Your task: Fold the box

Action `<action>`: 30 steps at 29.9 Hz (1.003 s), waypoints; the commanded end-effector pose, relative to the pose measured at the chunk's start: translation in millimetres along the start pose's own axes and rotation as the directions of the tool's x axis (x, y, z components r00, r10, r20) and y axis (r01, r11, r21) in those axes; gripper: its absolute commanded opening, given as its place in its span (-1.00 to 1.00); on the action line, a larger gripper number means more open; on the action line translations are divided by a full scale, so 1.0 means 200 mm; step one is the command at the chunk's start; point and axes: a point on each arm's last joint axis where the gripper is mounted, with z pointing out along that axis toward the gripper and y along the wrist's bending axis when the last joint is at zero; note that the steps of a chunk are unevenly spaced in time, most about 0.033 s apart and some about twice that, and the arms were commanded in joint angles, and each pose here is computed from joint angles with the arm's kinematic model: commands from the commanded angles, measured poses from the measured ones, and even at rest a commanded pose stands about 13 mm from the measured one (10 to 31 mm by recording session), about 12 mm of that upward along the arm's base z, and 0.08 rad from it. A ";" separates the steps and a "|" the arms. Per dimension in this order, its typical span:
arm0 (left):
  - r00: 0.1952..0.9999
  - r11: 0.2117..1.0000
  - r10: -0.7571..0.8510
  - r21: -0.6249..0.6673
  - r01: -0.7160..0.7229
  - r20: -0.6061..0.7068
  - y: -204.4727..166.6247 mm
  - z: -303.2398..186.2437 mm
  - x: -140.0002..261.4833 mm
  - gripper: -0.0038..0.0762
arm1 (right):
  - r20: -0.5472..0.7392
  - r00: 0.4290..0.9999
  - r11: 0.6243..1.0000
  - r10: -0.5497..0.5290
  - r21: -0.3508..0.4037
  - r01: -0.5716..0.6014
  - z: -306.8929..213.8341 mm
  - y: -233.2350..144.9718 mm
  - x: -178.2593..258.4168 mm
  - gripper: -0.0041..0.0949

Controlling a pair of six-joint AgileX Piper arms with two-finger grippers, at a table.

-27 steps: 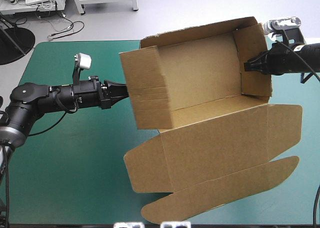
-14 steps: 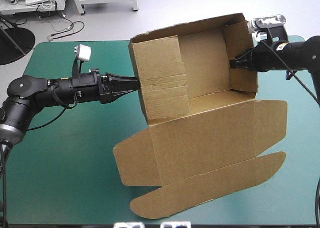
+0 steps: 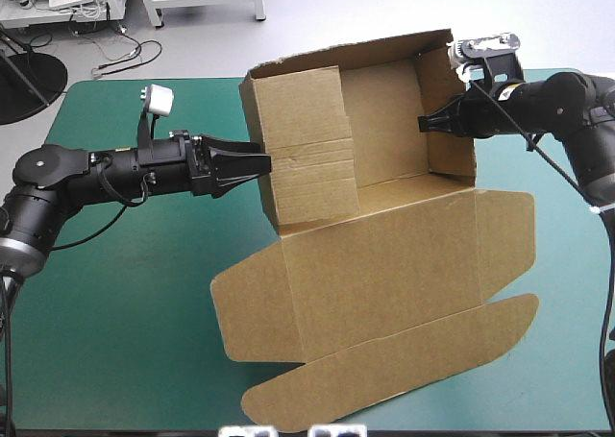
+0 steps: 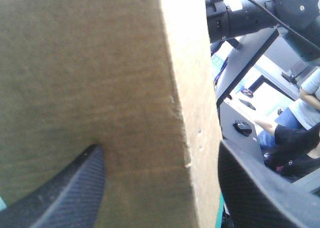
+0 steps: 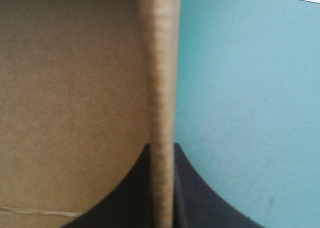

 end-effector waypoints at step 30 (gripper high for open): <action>0.999 0.604 0.037 -0.795 -0.047 -0.031 -0.03 0.09 -0.11 0.20 | 0.111 0.990 0.982 0.085 -0.179 -0.064 0.00 0.32 -0.08 -0.96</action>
